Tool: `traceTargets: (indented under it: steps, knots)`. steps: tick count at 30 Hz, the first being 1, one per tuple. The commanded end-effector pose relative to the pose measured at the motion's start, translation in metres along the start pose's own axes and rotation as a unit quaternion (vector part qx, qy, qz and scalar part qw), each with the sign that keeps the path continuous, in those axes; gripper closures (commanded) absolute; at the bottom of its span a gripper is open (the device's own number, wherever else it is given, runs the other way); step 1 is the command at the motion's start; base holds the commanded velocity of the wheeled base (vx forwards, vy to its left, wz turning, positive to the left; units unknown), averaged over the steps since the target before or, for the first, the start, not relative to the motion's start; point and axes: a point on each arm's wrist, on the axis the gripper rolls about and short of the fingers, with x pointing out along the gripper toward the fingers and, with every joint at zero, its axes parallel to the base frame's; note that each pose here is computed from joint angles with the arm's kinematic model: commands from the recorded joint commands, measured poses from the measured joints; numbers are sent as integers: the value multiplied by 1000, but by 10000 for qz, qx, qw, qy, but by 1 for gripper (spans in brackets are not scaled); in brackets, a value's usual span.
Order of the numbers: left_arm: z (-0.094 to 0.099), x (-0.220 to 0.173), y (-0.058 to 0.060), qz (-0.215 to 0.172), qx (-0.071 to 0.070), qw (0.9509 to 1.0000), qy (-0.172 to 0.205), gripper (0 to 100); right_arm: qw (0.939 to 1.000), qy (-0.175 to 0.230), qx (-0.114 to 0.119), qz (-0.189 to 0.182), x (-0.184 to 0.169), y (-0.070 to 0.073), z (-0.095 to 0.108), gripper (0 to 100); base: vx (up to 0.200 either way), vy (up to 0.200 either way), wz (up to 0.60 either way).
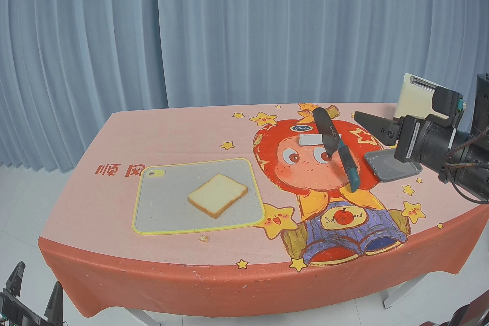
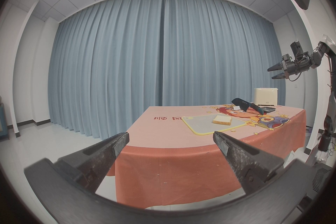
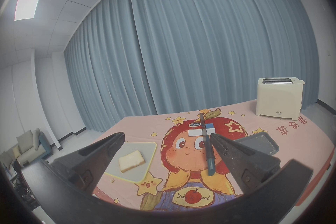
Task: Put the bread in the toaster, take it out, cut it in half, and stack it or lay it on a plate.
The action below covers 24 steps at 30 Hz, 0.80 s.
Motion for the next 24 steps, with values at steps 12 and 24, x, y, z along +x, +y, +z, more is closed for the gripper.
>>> traceTargets:
  steps: [12,24]
  knots:
    - [-5,0,0,2,-2,10000,14,0,9960,764,-212,-417,39,-12,-36,0,0,0,0]
    - [-5,0,0,1,-2,10000,6,0,9911,893,-288,-949,68,-42,-48,0,0,0,0]
